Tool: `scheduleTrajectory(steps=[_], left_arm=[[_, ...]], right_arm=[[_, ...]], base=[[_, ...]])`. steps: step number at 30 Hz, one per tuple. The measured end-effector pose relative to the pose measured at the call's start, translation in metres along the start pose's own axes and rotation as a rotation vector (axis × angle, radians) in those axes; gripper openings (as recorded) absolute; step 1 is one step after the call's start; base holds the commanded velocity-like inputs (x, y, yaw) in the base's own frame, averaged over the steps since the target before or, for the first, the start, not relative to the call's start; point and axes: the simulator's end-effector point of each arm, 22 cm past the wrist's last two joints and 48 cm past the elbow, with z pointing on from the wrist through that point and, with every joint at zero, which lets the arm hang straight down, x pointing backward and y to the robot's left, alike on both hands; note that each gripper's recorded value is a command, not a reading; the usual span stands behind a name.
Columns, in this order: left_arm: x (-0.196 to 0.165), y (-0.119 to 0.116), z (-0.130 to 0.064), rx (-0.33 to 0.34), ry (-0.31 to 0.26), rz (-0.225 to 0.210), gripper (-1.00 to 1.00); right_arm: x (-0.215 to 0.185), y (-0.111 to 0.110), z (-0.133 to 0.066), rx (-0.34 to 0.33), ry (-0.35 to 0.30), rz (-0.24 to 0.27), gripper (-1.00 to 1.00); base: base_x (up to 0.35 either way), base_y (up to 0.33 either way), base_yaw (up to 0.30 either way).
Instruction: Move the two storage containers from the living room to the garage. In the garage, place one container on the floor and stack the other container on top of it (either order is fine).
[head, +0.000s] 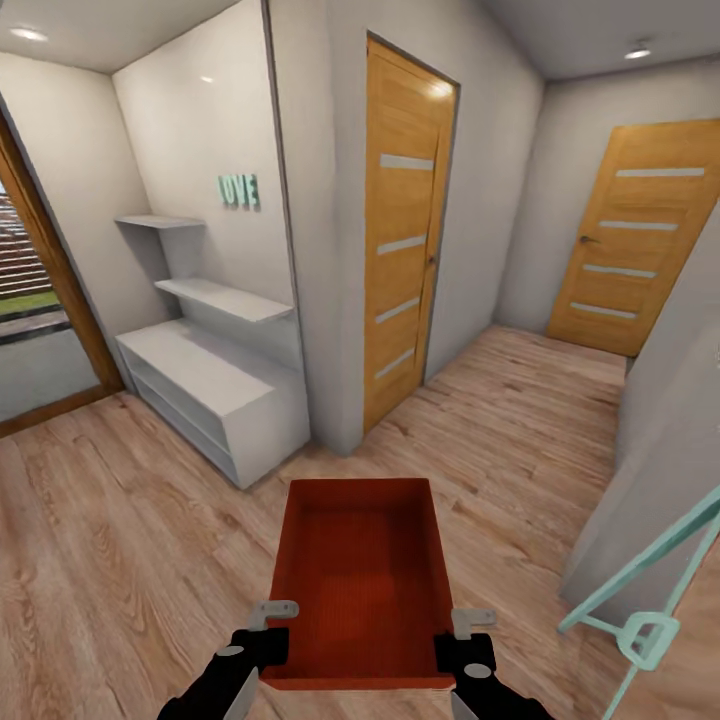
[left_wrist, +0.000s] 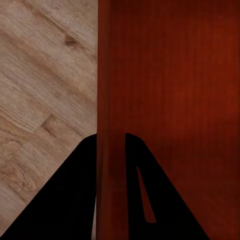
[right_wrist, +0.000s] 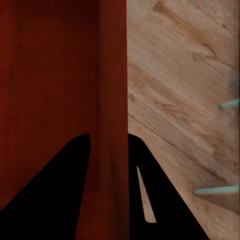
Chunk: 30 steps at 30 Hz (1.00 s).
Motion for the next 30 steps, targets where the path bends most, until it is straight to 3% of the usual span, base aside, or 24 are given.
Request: scheduleTrajectory(steps=[18, 30], left_arm=[[0.0000, 0.0000, 0.0000, 0.000, 0.000, 0.000, -1.00], [0.0001, 0.0001, 0.0000, 0.000, 0.000, 0.000, -1.00]], right_arm=[[0.0000, 0.0000, 0.0000, 0.000, 0.000, 0.000, -1.00], [0.0001, 0.0001, 0.0000, 0.000, 0.000, 0.000, -1.00]], base=[[0.323, 0.000, -0.211], [0.323, 0.000, -0.022]])
